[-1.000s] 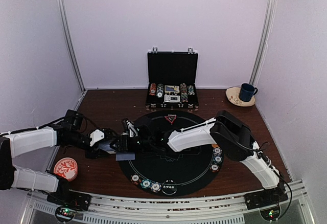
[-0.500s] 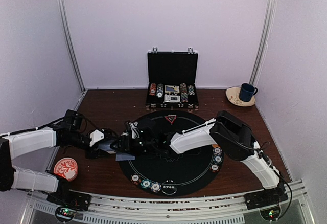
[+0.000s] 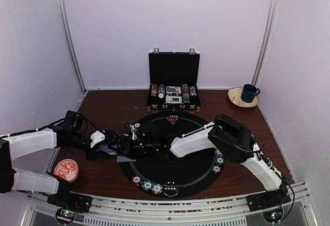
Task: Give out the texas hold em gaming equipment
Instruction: Pass from the left arm to the right
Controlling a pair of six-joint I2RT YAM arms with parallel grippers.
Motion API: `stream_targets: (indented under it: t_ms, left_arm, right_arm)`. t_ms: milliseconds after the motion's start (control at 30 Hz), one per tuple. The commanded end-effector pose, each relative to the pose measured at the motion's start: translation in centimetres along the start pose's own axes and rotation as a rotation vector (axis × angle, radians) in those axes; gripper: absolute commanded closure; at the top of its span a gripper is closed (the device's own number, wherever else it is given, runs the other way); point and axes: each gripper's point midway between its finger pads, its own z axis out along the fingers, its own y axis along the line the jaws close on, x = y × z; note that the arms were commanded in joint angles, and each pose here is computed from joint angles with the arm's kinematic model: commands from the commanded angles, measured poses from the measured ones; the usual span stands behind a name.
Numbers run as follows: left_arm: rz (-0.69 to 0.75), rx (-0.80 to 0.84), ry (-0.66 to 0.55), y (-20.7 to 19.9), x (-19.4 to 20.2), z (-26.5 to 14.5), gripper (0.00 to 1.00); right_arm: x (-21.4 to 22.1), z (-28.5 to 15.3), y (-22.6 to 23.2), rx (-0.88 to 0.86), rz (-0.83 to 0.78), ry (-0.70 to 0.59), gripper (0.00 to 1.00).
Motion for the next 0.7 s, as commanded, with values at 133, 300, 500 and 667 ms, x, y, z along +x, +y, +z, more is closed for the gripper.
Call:
stream_targets:
  t_ms: [133,300,500,667]
  left_arm:
    - [0.027,-0.023,-0.038,0.4,-0.7,-0.2,0.77]
    - [0.026,-0.017,-0.037,0.3,-0.7,-0.1,0.77]
    - [0.025,-0.012,-0.033,0.3,-0.6,0.0,0.76]
    - [0.025,-0.015,-0.032,0.4,-0.5,-0.1,0.67]
  right_arm:
    - [0.4,1.2,1.3,-0.082,0.009,0.014,0.3]
    - [0.4,1.3,1.8,-0.117,0.02,0.013,0.37]
    - [0.4,1.5,2.2,-0.143,0.029,0.02,0.52]
    - [0.6,1.4,2.1,-0.147,0.029,0.023,0.71]
